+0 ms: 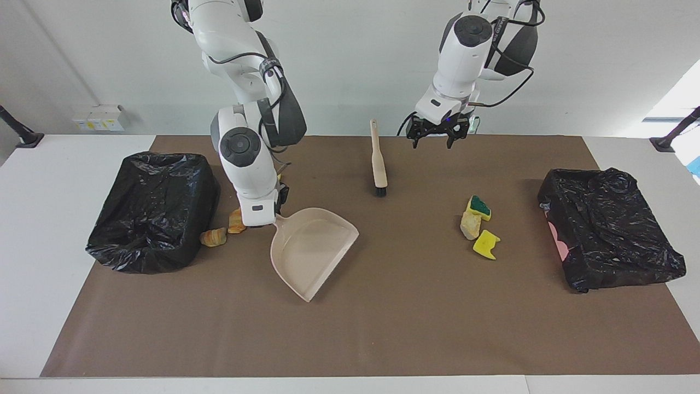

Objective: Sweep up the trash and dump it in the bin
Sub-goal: 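Carry the dustpan with the right gripper toward the tan pieces, then grasp the brush with the left gripper while the right gripper holds the dustpan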

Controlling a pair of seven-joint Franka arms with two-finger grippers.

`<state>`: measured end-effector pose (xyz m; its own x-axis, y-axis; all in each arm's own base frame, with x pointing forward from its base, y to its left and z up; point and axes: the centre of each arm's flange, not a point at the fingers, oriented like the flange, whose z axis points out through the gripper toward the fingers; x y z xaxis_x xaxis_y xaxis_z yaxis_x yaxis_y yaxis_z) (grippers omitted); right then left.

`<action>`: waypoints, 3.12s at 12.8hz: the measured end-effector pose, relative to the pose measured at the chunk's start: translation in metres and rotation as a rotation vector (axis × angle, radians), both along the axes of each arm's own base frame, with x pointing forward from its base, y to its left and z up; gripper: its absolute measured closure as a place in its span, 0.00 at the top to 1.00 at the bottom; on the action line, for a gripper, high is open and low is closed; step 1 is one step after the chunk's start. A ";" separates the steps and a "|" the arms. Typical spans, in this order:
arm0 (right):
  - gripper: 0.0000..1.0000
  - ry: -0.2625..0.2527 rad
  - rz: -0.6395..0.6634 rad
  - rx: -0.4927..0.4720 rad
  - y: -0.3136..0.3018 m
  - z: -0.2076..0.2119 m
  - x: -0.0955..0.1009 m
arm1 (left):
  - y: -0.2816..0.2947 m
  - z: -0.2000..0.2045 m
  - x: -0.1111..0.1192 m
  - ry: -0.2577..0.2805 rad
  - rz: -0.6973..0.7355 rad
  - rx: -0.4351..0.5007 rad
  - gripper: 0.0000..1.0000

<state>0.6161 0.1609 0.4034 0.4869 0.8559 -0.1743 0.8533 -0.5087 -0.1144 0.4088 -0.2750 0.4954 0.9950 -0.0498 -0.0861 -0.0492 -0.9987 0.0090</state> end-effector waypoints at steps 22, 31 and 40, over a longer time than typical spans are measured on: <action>0.32 -0.097 0.547 -0.164 0.076 0.002 -0.068 | -0.103 -0.161 -0.192 0.062 -0.053 0.037 1.00; 0.32 -0.106 0.454 -0.130 0.047 -0.019 -0.080 | -0.101 -0.161 -0.189 0.081 -0.025 0.025 0.26; 0.32 -0.102 0.495 -0.117 0.073 -0.021 -0.093 | -0.066 -0.116 -0.130 0.134 0.077 0.095 0.26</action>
